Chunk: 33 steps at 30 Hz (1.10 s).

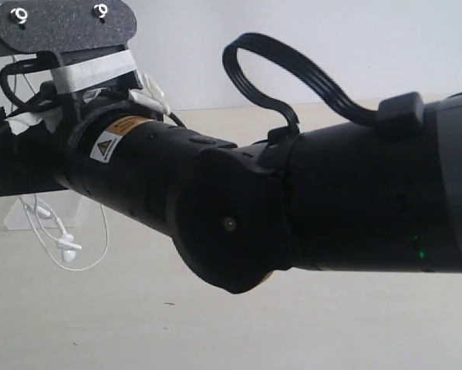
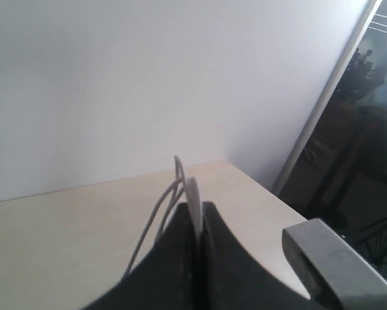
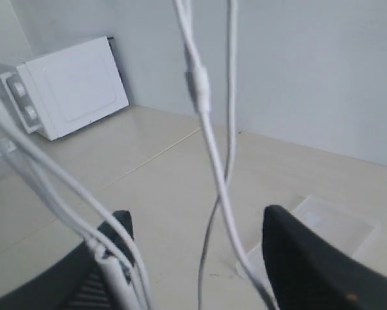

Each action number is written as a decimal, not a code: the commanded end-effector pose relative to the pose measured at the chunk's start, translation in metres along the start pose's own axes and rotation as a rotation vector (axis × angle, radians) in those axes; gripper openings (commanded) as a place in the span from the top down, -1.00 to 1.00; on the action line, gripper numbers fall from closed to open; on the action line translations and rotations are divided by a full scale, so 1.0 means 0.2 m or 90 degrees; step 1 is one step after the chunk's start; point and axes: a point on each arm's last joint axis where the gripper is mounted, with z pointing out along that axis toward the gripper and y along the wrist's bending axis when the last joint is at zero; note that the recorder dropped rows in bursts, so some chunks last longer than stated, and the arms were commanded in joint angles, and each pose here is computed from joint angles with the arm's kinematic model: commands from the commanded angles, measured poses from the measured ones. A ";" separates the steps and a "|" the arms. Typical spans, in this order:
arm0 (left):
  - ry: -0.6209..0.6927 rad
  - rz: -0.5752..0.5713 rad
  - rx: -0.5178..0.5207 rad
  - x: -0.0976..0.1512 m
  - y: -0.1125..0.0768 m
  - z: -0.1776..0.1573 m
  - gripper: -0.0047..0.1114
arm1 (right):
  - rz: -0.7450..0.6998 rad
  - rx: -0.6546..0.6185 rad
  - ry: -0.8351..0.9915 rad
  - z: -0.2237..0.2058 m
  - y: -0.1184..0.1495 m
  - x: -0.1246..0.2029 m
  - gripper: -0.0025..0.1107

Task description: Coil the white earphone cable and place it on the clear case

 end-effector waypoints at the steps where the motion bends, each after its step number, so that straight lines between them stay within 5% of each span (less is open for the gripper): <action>1: -0.007 -0.016 -0.007 0.00 0.00 -0.01 0.92 | -0.005 0.014 -0.033 0.01 -0.01 0.01 -0.06; 24: -0.014 -0.030 -0.003 -0.01 0.00 -0.01 0.92 | 0.008 -0.003 -0.053 0.07 -0.01 0.07 0.05; 33: -0.013 -0.032 -0.002 -0.01 0.00 -0.01 0.92 | 0.005 -0.003 -0.056 0.08 -0.01 0.08 0.30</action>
